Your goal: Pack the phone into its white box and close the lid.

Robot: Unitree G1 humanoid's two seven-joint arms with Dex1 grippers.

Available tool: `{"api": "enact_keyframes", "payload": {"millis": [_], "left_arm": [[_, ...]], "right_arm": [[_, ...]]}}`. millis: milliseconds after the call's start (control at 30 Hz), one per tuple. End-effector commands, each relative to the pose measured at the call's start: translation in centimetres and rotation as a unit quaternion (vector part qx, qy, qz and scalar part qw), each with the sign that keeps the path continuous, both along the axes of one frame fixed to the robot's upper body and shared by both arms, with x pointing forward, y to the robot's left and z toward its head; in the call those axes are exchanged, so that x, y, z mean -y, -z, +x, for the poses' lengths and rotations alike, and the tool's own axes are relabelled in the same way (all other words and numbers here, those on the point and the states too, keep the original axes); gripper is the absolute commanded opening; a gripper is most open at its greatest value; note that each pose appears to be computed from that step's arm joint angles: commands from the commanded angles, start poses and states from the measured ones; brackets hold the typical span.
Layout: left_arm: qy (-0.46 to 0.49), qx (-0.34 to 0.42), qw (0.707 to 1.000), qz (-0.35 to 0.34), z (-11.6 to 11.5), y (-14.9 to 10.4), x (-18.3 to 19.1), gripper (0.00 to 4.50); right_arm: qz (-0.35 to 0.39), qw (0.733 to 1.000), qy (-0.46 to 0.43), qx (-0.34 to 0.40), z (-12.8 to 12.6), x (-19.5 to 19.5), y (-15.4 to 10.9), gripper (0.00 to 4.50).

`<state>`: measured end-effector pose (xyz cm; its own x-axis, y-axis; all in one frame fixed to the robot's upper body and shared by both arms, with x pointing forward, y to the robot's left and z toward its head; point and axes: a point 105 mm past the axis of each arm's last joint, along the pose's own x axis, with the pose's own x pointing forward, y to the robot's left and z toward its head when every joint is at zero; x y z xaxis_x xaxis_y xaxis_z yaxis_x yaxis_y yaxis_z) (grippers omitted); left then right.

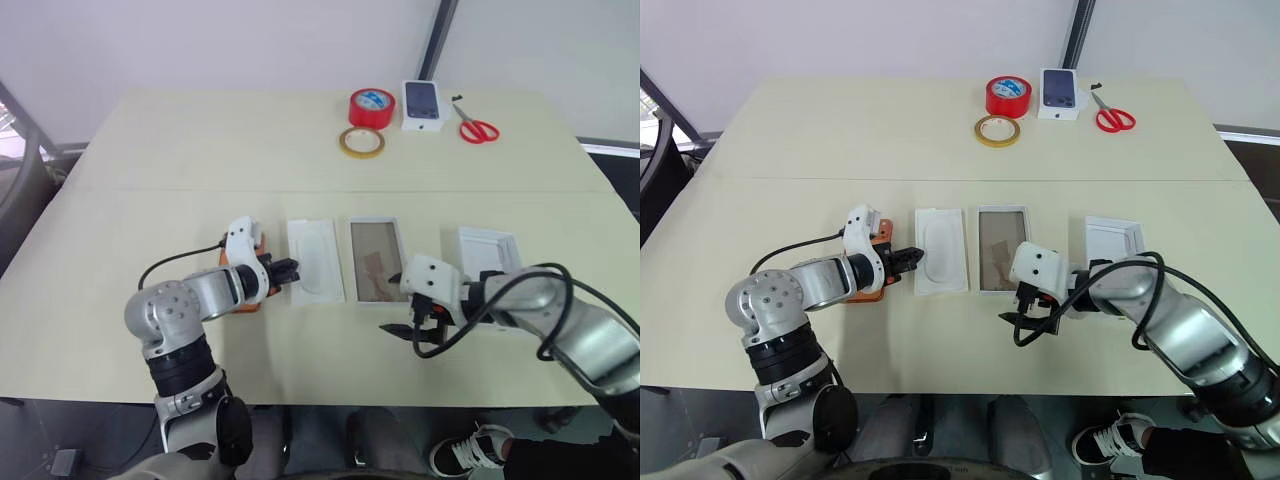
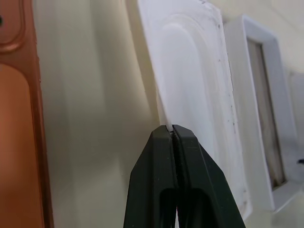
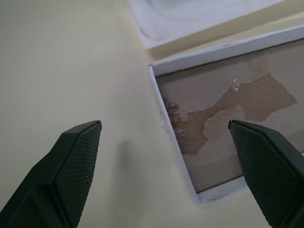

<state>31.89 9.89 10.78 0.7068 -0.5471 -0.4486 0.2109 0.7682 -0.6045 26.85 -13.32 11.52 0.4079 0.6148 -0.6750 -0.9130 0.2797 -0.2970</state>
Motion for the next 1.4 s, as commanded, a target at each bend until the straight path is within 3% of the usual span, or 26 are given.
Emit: {"api": "enact_keyframes", "payload": {"millis": [33,200,233,367,567,767,867,1067,1400], "left_arm": [[-0.011,0.014,1.000,0.002,0.2,-0.8,-0.6,0.00],[-0.016,0.020,1.000,-0.012,0.2,-1.2,-0.6,0.00],[-0.018,0.021,0.999,-0.017,0.2,-1.2,-0.6,0.00],[-0.041,0.040,0.997,-0.046,0.8,-2.6,-1.7,0.00],[-0.086,0.096,0.989,-0.070,2.3,-6.6,-5.6,0.00],[-0.086,0.110,0.988,-0.062,2.1,-7.4,-6.8,0.00],[-0.070,0.105,0.990,-0.062,1.7,-7.0,-6.0,0.00],[-0.005,0.093,0.993,-0.077,0.1,-5.9,-2.3,0.00],[0.051,0.044,0.994,-0.088,-2.2,-3.6,2.0,0.00]], "right_arm": [[-0.026,0.999,-0.025,0.012,0.7,-0.1,0.4,3.09],[-0.030,0.998,-0.055,0.002,0.4,-0.7,0.5,0.41],[-0.033,0.998,-0.059,0.002,0.3,-0.7,0.6,0.05],[-0.028,0.995,-0.097,0.010,-0.6,-1.6,0.2,0.05],[-0.016,0.984,-0.174,0.017,-3.4,-4.6,0.2,0.05],[-0.020,0.988,-0.147,0.046,-1.4,-6.4,1.2,0.05],[-0.011,0.990,-0.123,0.062,-0.1,-7.0,0.7,0.89],[0.043,0.993,-0.071,0.078,0.7,-5.6,-2.7,4.01],[0.030,0.995,-0.015,0.091,1.4,-1.7,-3.8,4.01]]}}
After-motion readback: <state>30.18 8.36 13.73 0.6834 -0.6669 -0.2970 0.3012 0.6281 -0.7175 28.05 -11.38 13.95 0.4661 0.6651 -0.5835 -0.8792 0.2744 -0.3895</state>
